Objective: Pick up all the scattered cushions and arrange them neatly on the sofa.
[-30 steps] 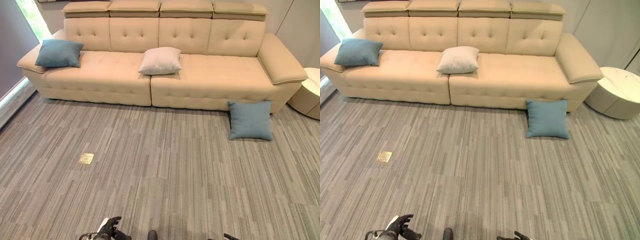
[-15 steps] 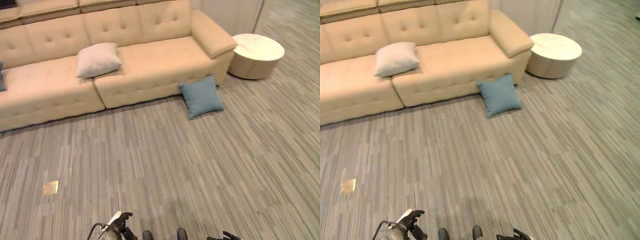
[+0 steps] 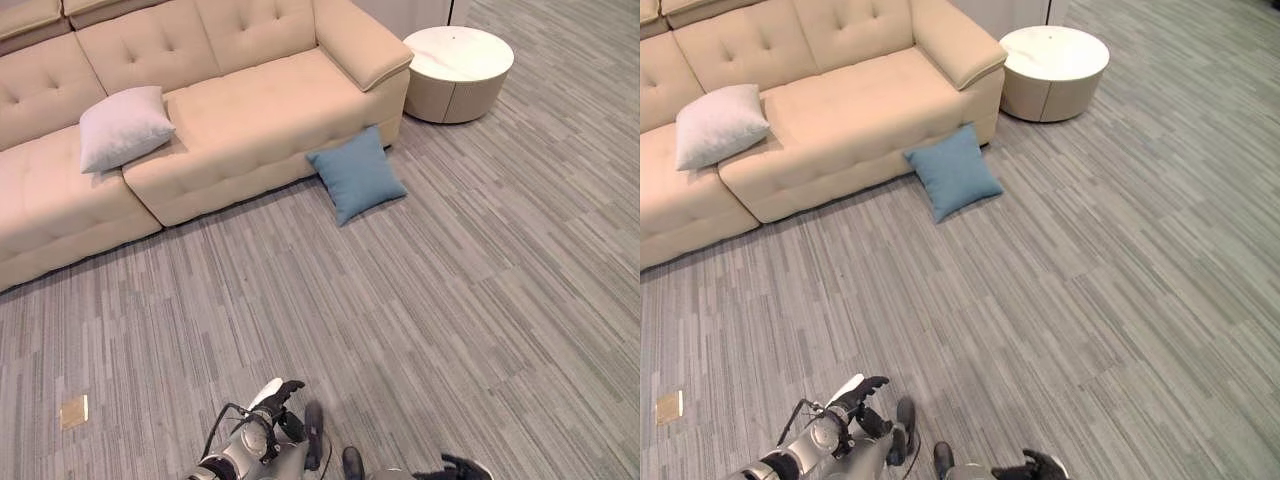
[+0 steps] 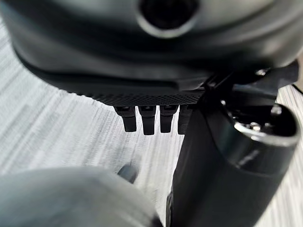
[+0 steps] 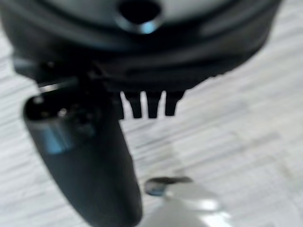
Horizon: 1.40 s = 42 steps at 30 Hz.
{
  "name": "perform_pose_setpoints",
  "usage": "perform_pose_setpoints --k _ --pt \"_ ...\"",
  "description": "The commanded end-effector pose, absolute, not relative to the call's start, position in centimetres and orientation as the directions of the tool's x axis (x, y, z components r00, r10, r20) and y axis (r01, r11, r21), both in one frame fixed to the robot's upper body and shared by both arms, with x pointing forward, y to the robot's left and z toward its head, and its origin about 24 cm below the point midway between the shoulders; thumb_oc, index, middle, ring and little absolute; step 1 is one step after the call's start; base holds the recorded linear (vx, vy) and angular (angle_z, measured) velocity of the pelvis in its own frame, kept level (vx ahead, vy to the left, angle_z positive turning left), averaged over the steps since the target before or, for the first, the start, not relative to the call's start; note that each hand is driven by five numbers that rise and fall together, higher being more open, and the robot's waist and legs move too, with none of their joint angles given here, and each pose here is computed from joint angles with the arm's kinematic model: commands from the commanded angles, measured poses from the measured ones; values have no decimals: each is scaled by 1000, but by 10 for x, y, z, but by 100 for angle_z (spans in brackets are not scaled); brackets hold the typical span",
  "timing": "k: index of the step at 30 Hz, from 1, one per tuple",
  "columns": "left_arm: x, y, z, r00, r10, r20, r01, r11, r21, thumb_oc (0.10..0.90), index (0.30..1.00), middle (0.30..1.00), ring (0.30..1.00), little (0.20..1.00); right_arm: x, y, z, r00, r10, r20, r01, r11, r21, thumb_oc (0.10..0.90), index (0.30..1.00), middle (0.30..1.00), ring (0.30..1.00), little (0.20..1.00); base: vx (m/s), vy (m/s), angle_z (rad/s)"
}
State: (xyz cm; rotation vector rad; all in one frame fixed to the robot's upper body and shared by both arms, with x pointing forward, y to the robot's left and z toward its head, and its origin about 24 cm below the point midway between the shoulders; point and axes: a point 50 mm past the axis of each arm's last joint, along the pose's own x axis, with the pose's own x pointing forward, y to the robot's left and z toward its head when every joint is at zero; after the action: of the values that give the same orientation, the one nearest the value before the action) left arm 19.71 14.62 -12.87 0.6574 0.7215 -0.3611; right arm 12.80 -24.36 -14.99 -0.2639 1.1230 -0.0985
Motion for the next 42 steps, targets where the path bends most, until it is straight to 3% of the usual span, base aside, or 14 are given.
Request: perform_pose_setpoints --k 1,7,10,16,20,27,37,42 --pt "158 181 -148 593 59 -803 534 717 448 800 900 900 900 900 141 -245 -143 516 -205 -832 -112 947 -302 800 900 900 900 900 500 97 -70" --pt "151 195 -149 584 114 -804 425 801 422 800 900 900 900 900 150 -230 -141 564 -144 -813 -125 958 -257 800 900 900 900 900 330 90 -26" --pt "148 199 -151 550 127 -825 462 777 428 800 900 900 900 900 161 -229 -137 593 -147 -792 -121 956 -268 800 900 900 900 900 505 246 41" --pt "176 183 -140 641 72 -764 461 760 458 800 900 900 900 900 162 -236 -134 606 -192 -772 -45 961 -274 800 900 900 900 900 386 -168 47" --pt "177 178 -140 654 61 -754 463 756 463 800 900 900 900 900 140 -250 -141 535 -258 -804 71 962 -262 800 900 900 900 900 388 -307 57" --pt "154 181 -150 599 85 -796 446 791 420 800 900 900 900 900 109 -264 -147 446 -321 -836 102 946 -309 800 900 900 900 900 382 -390 4" --pt "183 154 -135 696 -18 -718 458 781 425 800 900 900 900 900 134 -273 -135 523 -355 -775 85 927 -366 800 900 900 900 900 174 -324 23" --pt "176 150 -140 678 -23 -735 477 774 416 800 900 900 900 900 151 -263 -133 557 -339 -758 52 925 -376 800 900 900 900 900 499 -62 12"
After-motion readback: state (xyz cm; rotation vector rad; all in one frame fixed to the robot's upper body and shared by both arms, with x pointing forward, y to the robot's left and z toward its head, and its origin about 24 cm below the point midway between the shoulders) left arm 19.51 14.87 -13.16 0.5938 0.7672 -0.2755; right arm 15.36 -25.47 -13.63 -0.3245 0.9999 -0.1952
